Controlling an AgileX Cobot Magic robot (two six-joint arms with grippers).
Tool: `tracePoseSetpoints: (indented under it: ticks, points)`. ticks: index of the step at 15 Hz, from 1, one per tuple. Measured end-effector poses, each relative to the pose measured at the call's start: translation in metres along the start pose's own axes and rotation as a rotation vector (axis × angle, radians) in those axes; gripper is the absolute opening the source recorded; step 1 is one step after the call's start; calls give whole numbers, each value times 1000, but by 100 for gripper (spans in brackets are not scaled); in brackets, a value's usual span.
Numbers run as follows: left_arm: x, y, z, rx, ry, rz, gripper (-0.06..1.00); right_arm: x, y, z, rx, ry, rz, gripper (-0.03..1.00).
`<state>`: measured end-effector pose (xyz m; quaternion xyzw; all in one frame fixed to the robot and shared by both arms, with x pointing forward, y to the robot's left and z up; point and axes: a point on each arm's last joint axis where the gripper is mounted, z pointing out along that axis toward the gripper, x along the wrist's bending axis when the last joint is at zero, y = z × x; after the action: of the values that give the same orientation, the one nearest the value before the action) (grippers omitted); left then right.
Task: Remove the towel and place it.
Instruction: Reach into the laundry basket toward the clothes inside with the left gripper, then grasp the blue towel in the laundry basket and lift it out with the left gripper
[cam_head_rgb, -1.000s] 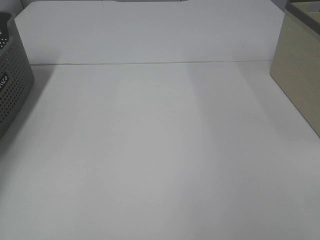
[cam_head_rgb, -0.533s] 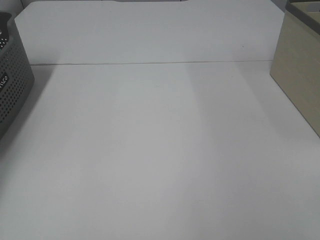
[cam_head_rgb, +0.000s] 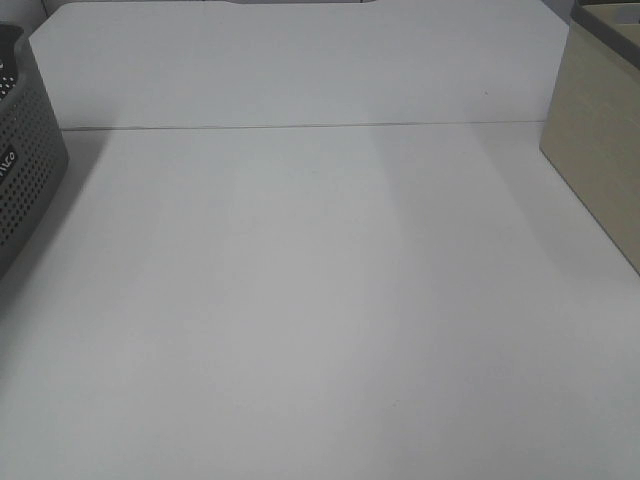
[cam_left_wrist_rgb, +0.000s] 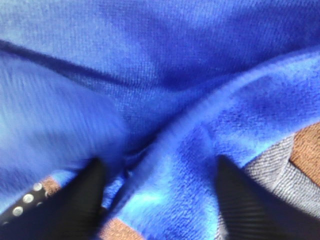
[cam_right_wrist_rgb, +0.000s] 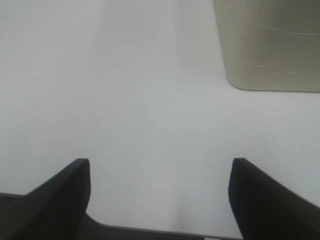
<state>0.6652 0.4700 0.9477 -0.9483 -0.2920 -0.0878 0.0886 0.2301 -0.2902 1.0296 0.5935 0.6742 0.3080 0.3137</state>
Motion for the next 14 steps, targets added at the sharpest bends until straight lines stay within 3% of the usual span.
tracePoseSetpoints:
  ticks: [3,6,11,14]
  points:
    - [-1,2,0,-18,-6,-16,42,0,0,0,0,0,0,75]
    - [-1,2,-3,-22,-10,-22,40,0,0,0,0,0,0,75]
    - [0,-2,-4,10,5,-112,39,0,0,0,0,0,0,75]
    - [1,-5,-4,43,20,-131,29,0,0,0,0,0,0,75]
